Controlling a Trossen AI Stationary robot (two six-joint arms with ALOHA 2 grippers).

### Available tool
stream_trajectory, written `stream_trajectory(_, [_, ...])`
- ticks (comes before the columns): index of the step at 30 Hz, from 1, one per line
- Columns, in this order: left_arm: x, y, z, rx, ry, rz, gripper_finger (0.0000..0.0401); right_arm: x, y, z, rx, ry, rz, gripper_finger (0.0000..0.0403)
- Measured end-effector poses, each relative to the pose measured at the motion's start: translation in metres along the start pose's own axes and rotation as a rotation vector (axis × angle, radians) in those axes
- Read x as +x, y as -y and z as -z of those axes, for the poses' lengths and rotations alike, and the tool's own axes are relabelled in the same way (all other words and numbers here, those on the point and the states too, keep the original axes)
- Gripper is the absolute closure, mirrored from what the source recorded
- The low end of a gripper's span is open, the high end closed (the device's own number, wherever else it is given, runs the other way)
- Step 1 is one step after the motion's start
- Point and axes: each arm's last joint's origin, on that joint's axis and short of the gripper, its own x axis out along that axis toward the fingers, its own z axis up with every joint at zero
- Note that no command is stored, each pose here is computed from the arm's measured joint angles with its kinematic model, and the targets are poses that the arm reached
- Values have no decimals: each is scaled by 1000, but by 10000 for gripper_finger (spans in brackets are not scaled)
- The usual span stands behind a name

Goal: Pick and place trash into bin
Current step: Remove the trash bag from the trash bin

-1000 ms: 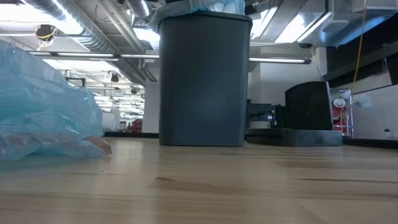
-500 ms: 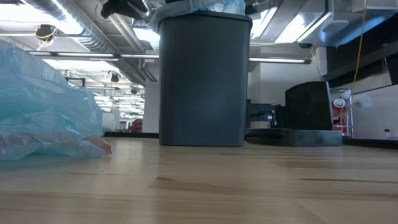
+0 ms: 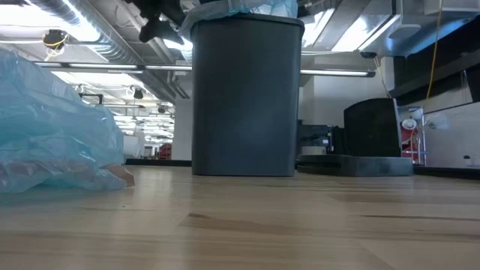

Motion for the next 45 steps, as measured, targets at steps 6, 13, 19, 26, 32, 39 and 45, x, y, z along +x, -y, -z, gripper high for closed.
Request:
stream_trajectory(6, [0, 0, -1, 4, 5, 14, 231, 0, 0, 1, -1, -6, -4, 403])
stream_trajectory(13, [-5, -3, -2, 23, 27, 1, 297, 0, 0, 1, -7, -7, -5, 403])
stream_trajectory(19, [-5, -4, -1, 72, 19, 1, 393, 0, 0, 1, -8, -6, -5, 403])
stream_trajectory(26, [-12, -1, -6, 84, 63, 12, 400, 0, 0, 0, -8, -6, -3, 403])
stream_trajectory(32, [-47, 11, -33, 136, 219, 42, 401, 0, 2, -2, -15, 18, 26, 403])
stream_trajectory(39, [-74, 22, -58, 208, 435, 77, 401, 0, 8, -9, -42, 71, 115, 403])
stream_trajectory(45, [-85, 28, -74, 246, 627, 131, 401, -4, 19, -23, -67, 197, 257, 403])
